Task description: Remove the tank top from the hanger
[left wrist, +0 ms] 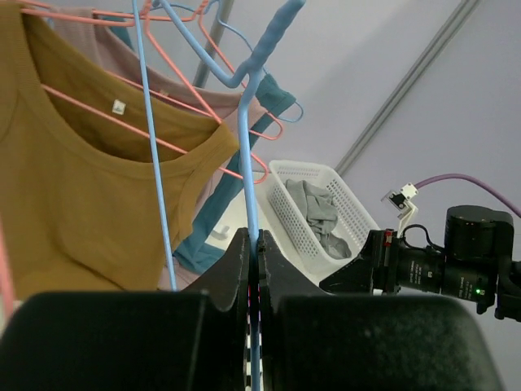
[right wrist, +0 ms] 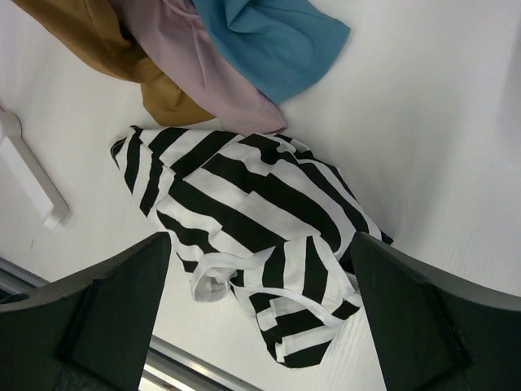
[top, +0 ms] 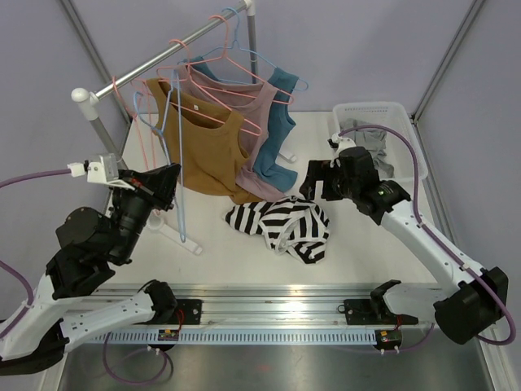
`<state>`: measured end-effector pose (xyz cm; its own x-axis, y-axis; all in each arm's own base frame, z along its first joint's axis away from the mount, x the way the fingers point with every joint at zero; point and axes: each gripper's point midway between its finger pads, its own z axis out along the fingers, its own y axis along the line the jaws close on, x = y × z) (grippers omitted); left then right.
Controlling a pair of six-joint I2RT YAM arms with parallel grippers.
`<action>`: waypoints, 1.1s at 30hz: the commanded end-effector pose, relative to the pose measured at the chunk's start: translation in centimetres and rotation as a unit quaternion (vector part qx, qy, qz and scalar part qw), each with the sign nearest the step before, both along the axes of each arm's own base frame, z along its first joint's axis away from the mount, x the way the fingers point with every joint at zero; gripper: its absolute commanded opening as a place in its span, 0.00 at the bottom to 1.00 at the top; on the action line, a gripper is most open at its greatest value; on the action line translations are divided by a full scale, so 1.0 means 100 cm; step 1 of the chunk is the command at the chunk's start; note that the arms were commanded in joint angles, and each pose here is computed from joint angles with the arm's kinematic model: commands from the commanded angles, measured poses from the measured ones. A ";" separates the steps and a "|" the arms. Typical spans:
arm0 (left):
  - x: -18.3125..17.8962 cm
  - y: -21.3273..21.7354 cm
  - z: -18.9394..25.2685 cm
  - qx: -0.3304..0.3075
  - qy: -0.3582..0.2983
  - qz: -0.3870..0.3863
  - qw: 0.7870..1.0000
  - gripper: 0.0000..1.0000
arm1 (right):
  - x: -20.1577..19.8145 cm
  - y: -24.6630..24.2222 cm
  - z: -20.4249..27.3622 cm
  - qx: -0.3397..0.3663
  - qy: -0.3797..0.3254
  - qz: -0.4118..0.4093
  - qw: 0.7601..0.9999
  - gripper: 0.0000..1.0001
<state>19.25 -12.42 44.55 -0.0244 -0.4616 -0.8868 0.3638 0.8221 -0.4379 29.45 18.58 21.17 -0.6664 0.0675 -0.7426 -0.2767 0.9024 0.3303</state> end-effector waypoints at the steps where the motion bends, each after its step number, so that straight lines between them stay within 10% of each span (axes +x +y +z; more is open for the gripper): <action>1: -0.002 0.025 0.002 -0.039 0.017 0.042 0.998 0.00 | 0.018 0.003 0.020 0.005 -0.037 -0.014 0.999 1.00; 12: 0.047 0.031 0.016 0.047 0.088 0.236 0.967 0.00 | 0.025 0.015 0.036 0.029 -0.040 -0.005 0.999 1.00; 19: 0.078 0.023 0.053 0.038 0.102 0.243 0.964 0.00 | 0.021 0.016 0.046 0.032 -0.045 0.007 0.998 0.99; 33: 0.149 0.050 -0.021 0.036 0.210 0.270 0.939 0.00 | 0.009 0.030 0.024 0.028 -0.012 0.065 0.997 1.00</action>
